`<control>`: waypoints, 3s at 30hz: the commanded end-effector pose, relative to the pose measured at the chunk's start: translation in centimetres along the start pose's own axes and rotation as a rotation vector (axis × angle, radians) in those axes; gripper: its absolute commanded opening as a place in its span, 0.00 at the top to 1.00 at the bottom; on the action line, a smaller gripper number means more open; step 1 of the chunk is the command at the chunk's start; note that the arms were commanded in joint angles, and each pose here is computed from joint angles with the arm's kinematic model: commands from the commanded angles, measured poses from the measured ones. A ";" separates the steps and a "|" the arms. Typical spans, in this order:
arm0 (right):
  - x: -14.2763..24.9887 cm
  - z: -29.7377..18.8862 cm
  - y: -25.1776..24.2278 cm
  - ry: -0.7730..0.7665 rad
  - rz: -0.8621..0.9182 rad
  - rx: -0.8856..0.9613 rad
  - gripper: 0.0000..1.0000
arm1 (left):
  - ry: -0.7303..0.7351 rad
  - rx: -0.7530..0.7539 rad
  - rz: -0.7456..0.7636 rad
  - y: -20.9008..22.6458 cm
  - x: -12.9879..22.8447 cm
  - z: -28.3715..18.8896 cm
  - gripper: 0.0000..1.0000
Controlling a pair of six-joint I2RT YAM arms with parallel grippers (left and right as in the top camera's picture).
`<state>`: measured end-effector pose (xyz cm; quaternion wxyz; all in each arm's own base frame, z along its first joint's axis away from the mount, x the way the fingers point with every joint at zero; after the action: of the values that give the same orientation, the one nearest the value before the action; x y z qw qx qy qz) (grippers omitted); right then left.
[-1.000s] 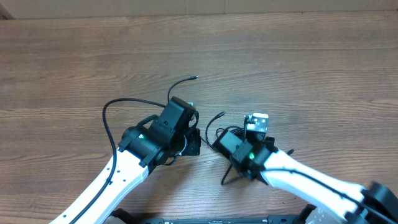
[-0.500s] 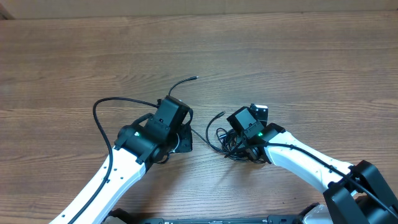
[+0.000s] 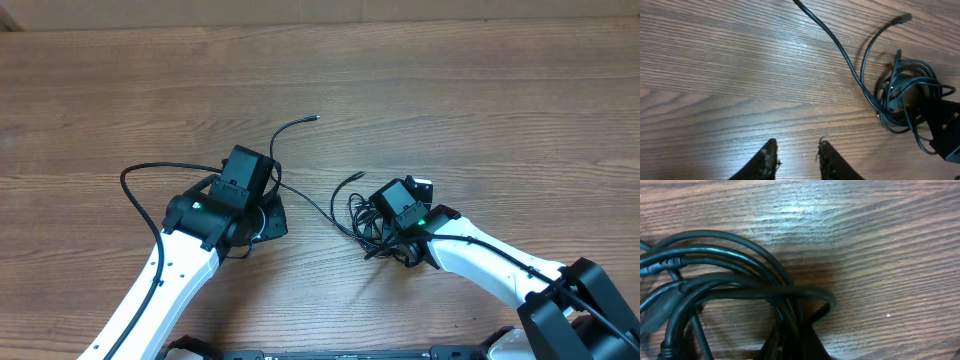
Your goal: Untangle cables
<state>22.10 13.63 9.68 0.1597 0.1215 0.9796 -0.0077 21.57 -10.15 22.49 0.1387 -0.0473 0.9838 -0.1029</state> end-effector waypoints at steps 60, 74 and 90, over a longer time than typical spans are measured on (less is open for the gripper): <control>-1.3 -21.7 2.2 -0.109 -0.246 -1.152 0.96 | -0.138 0.805 0.171 0.0 -5.2 -3.9 0.79; -4.3 -22.2 2.8 -0.287 -0.037 -1.141 0.96 | 0.013 0.899 0.274 -1.1 -2.4 -3.7 0.46; -5.9 -17.9 2.0 -0.386 0.170 -0.775 0.96 | 0.194 0.728 -0.134 -0.8 -1.9 -2.8 0.41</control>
<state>21.88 15.85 28.34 0.3466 0.1004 0.8471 0.3901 22.53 -10.28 25.99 0.0507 -0.0021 0.8651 -0.4990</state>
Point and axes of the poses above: each gripper's point midway between its finger pads, its own z axis out along the fingers, its own y axis along the line the jaws close on, x = y × z, the point moved 10 cm from there along -z, back along the fingers, and after that the axes turned 6 degrees about z, right-handed, at the moved point
